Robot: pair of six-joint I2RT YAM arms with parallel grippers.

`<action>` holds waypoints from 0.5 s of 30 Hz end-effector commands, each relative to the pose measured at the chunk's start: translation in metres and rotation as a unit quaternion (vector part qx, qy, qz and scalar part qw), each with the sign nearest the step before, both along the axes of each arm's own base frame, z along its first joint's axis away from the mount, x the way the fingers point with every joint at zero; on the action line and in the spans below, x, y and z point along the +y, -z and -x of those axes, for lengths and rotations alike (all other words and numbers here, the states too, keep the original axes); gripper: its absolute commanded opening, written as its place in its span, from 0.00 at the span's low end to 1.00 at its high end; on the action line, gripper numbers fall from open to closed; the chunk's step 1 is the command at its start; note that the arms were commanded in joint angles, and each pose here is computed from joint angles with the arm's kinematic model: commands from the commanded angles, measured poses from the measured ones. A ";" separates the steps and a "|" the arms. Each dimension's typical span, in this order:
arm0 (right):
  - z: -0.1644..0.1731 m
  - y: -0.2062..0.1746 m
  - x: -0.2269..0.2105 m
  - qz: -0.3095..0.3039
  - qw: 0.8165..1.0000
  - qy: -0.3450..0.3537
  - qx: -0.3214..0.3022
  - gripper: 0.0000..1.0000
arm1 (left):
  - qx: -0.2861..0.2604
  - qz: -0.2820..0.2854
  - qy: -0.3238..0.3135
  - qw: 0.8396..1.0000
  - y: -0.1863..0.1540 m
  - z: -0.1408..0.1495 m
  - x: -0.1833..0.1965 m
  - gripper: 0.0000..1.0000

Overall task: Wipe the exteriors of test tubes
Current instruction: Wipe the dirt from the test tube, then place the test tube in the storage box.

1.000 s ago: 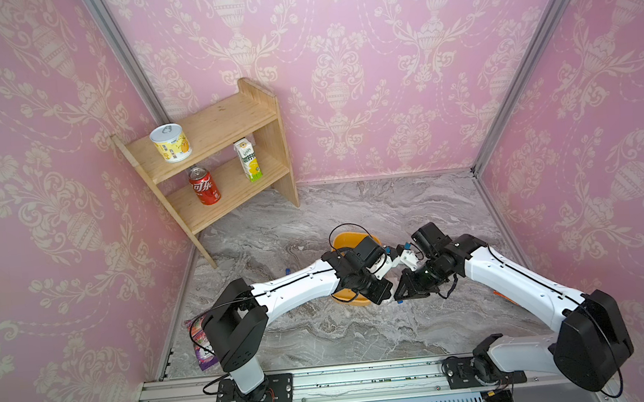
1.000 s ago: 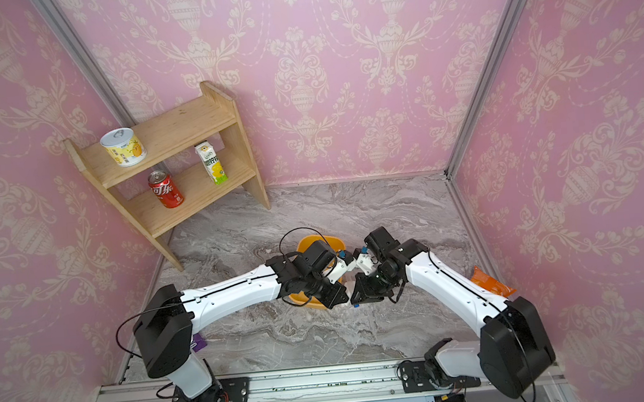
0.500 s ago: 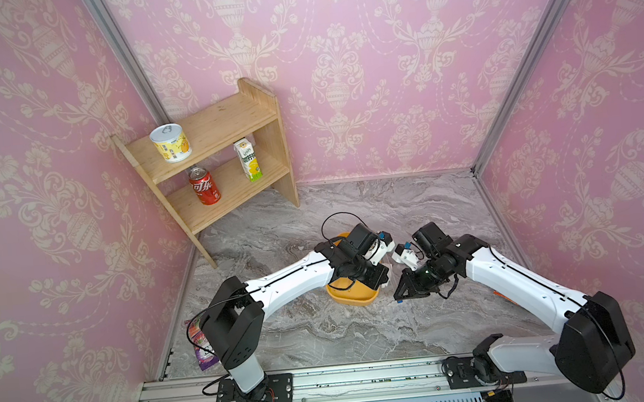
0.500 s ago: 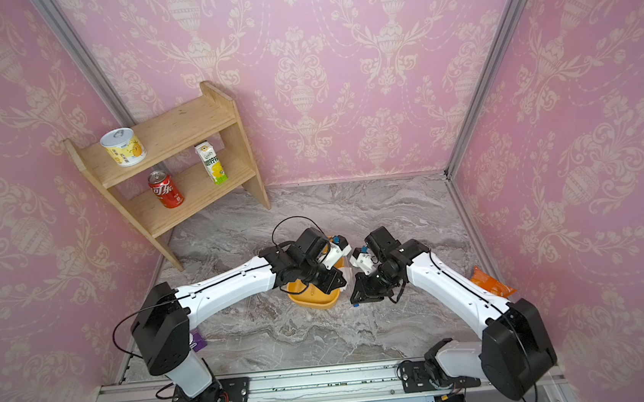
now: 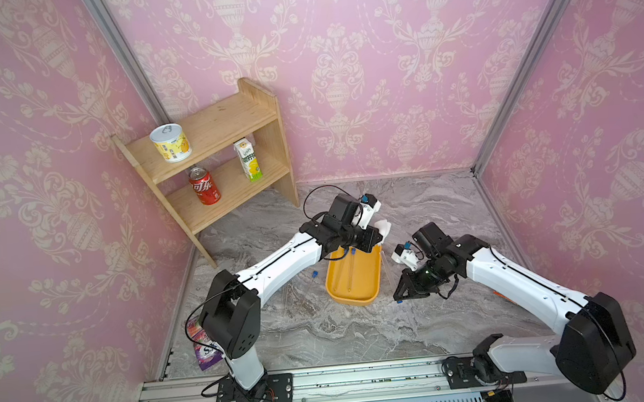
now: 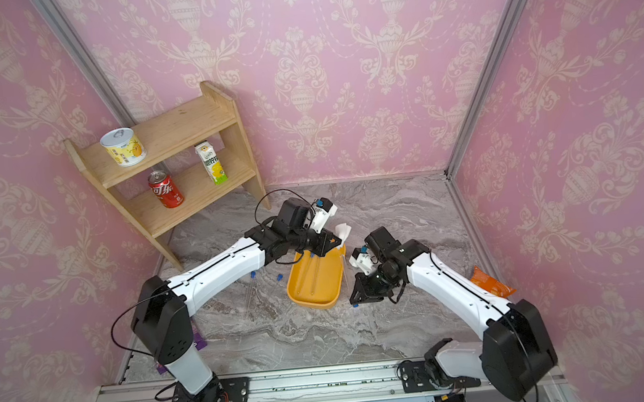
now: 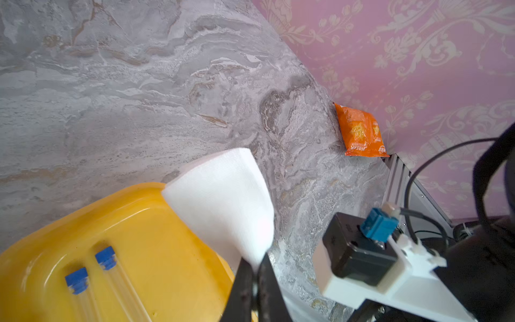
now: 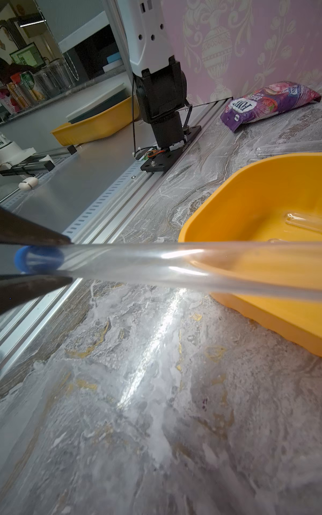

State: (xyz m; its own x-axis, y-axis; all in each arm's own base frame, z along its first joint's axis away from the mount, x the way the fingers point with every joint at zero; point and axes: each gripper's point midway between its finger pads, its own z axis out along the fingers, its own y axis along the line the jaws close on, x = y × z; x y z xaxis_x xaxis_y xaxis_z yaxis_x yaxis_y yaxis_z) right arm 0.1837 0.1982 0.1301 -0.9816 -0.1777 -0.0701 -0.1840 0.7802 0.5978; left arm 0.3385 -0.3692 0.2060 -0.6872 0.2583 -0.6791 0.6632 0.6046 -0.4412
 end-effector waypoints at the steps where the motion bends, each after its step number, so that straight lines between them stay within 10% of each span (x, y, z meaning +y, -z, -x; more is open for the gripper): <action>1: 0.004 -0.001 0.001 -0.001 1.000 -0.011 -0.001 0.07 | -0.013 0.023 -0.020 0.999 -0.022 -0.009 0.005 0.04; 15: -0.048 0.004 0.037 -0.014 1.000 0.019 -0.002 0.07 | 0.035 -0.032 -0.179 0.983 0.006 0.037 0.124 0.05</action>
State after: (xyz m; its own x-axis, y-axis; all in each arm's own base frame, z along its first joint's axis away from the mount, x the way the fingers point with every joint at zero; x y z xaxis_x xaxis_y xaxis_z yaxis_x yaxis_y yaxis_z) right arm 0.2134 0.2192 0.1195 -0.9841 -0.1709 -0.0481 -0.1653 0.7837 0.5988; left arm 0.3067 -0.2742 0.2113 -0.7437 0.1021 -0.6607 0.4886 0.7575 -0.4329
